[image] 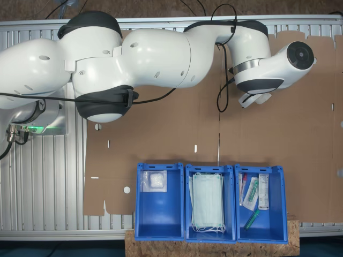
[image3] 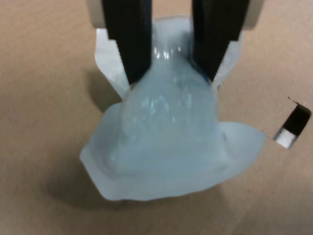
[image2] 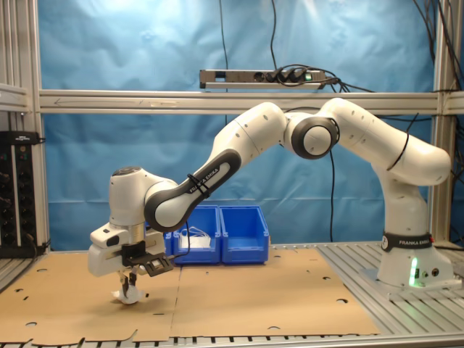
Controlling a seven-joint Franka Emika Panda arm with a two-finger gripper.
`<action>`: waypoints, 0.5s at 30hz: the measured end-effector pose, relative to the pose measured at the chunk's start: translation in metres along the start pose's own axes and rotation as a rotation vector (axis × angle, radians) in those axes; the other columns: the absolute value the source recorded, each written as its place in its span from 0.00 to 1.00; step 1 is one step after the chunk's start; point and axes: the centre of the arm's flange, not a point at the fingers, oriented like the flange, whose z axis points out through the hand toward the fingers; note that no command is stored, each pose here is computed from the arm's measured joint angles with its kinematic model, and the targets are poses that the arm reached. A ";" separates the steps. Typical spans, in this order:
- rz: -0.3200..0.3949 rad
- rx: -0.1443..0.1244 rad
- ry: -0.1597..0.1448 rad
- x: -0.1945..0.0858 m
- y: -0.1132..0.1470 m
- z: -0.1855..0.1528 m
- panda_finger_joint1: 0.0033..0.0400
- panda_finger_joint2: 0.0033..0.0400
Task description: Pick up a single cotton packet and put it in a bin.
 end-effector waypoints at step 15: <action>0.000 0.003 -0.001 0.000 0.000 0.000 0.05 0.05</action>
